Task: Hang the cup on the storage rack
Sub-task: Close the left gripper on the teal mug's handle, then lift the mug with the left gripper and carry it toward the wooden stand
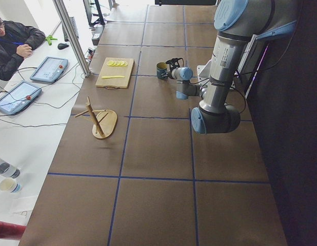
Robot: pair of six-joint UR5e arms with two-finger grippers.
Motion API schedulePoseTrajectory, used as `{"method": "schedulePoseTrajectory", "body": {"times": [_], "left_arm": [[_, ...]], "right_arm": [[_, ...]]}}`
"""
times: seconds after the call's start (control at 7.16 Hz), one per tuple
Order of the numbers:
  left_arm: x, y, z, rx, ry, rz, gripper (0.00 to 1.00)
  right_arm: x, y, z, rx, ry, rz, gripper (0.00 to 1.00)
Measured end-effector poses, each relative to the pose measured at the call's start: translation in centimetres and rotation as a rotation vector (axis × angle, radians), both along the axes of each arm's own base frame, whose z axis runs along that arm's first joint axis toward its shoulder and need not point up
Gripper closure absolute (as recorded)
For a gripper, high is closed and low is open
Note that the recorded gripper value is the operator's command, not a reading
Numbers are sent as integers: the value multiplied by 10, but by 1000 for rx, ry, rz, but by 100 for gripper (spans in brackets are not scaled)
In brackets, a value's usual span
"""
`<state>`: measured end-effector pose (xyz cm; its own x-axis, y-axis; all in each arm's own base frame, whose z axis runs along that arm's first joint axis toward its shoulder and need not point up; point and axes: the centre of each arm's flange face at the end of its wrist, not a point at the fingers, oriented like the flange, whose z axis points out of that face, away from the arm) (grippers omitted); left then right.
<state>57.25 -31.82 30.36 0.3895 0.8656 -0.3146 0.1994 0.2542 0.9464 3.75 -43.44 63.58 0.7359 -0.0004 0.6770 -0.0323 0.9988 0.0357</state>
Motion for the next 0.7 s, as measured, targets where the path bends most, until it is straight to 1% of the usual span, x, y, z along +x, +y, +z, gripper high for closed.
{"method": "schedulePoseTrajectory", "body": {"times": [0.14, 0.42, 0.56, 0.7], "left_arm": [[-1, 0, -1, 2, 2, -1, 100], [-5, 0, -7, 1, 26, -2, 100], [-12, 2, -19, -13, 70, 2, 100], [-21, 6, -32, -87, 152, 18, 100]], "right_arm": [[0, 0, 0, 0, 0, 0, 0], [0, 0, 0, 2, 0, 0, 0], [0, 0, 0, 3, 0, 0, 0], [0, 0, 0, 2, 0, 0, 0]]}}
